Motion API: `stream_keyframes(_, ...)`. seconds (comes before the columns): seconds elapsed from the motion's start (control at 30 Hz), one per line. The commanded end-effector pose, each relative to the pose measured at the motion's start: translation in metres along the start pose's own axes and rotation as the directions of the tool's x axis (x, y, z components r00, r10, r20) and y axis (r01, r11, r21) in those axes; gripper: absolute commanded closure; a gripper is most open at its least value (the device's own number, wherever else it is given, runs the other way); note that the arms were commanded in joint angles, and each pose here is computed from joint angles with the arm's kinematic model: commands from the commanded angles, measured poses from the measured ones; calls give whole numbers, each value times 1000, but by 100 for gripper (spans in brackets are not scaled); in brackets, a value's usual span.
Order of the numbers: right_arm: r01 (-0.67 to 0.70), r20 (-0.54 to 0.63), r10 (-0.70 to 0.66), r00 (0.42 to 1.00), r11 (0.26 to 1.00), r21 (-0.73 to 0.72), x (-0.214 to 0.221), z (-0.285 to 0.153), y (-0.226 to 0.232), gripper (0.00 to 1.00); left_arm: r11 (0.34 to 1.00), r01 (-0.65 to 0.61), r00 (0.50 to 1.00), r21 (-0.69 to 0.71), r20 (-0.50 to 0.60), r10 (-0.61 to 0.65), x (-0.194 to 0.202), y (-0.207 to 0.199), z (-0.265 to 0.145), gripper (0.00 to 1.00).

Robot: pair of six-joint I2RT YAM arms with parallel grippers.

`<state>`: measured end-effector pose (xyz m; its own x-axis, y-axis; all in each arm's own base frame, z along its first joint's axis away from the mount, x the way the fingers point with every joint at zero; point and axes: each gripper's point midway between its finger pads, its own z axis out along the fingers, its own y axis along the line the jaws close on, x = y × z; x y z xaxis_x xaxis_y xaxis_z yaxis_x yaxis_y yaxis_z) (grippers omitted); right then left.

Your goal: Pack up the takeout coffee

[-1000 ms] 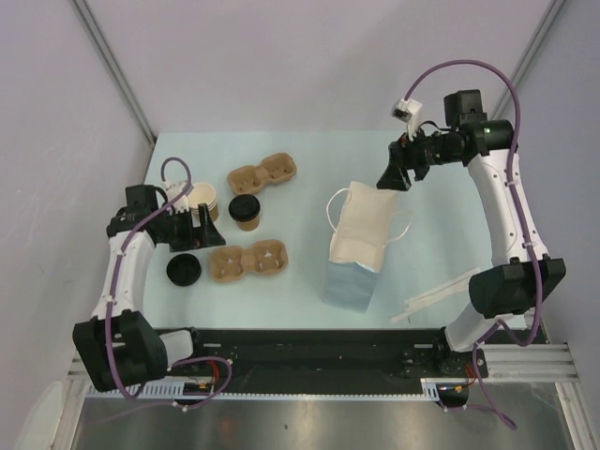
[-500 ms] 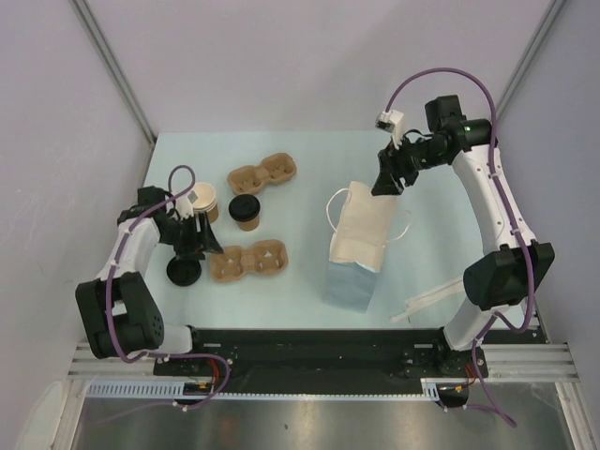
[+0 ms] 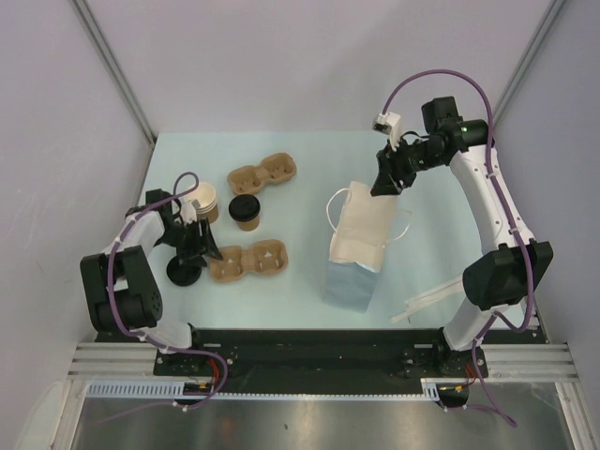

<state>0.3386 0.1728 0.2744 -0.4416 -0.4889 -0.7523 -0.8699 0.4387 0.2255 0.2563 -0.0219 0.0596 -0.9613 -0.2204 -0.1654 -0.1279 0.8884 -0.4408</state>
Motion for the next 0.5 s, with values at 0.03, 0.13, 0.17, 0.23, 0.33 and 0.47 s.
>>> stream_keyframes(0.03,16,7,-16,1000,1000,-1,-4,3,-2,50,999,-32,999,22,12,31,-7,-7,6,47)
stream_keyframes(0.13,12,8,-12,1000,1000,-2,-5,3,-2,50,998,-62,998,33,4,62,-6,-15,11,57)
stream_keyframes(0.17,11,8,-11,1000,1000,-2,-5,3,-2,51,995,-97,995,34,-3,98,-5,-16,13,59)
stream_keyframes(0.23,5,6,-5,1000,1000,-4,-4,3,-3,50,994,-107,994,36,-13,107,-6,-17,15,66)
stream_keyframes(0.33,6,9,-6,1000,1000,-5,-6,3,-4,51,989,-149,988,25,-26,149,-9,-19,12,79)
stream_keyframes(0.47,6,12,-6,1000,1000,-8,-7,3,-4,51,974,-227,973,15,-41,228,-8,-24,6,98)
